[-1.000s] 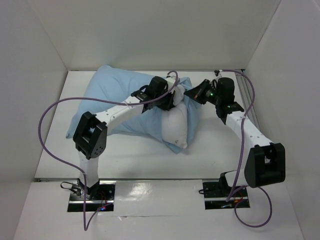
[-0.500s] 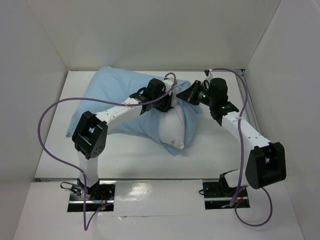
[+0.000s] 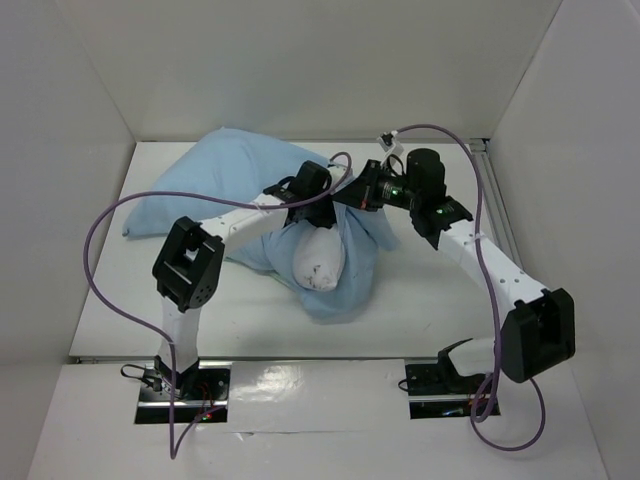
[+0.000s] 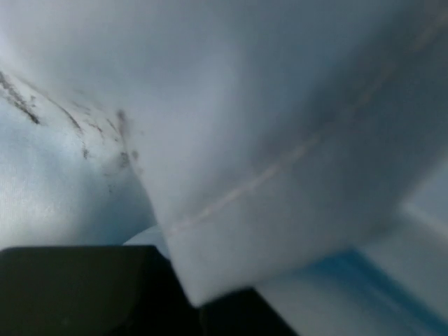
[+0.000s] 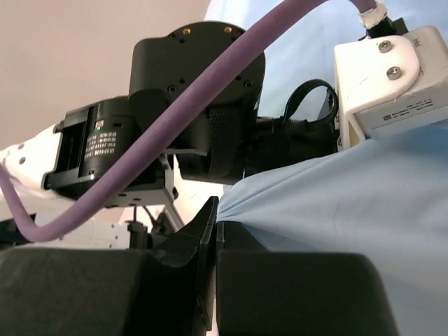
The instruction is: Put the pillow into the pillowcase
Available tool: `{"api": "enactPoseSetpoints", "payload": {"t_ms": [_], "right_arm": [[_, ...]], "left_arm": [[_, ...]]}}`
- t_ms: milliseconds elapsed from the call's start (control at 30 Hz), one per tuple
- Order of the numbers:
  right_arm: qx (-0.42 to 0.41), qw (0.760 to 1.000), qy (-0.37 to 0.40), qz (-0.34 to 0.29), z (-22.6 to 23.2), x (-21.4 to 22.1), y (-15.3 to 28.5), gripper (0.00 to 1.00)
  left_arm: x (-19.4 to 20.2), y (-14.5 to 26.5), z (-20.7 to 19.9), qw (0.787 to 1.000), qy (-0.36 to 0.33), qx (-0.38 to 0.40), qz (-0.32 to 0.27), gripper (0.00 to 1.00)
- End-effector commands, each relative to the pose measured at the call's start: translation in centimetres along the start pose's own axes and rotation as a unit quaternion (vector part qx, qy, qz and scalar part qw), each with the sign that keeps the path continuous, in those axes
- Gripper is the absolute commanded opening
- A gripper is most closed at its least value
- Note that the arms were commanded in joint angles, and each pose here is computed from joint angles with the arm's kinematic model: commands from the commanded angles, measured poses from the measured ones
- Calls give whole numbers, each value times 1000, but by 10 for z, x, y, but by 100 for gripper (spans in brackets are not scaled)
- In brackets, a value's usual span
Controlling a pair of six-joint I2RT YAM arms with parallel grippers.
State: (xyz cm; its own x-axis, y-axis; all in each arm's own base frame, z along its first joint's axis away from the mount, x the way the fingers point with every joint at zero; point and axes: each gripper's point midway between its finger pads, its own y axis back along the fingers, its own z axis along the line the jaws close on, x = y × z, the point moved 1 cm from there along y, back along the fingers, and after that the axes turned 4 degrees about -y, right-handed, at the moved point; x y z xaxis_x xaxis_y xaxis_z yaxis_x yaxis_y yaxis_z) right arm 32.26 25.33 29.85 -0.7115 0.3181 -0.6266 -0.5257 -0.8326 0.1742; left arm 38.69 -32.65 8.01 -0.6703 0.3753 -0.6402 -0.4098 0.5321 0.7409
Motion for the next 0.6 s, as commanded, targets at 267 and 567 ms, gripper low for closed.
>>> {"api": "enactPoseSetpoints", "payload": {"t_ms": [267,567], "right_arm": [[-110,977,175,-50,116,-25,73,0],[29,994,88,63,-23,67,42,0]], "left_arm": [[141,23,11,963,73,-24,259,0],[54,61,-13,981,83,41,170,0]]}}
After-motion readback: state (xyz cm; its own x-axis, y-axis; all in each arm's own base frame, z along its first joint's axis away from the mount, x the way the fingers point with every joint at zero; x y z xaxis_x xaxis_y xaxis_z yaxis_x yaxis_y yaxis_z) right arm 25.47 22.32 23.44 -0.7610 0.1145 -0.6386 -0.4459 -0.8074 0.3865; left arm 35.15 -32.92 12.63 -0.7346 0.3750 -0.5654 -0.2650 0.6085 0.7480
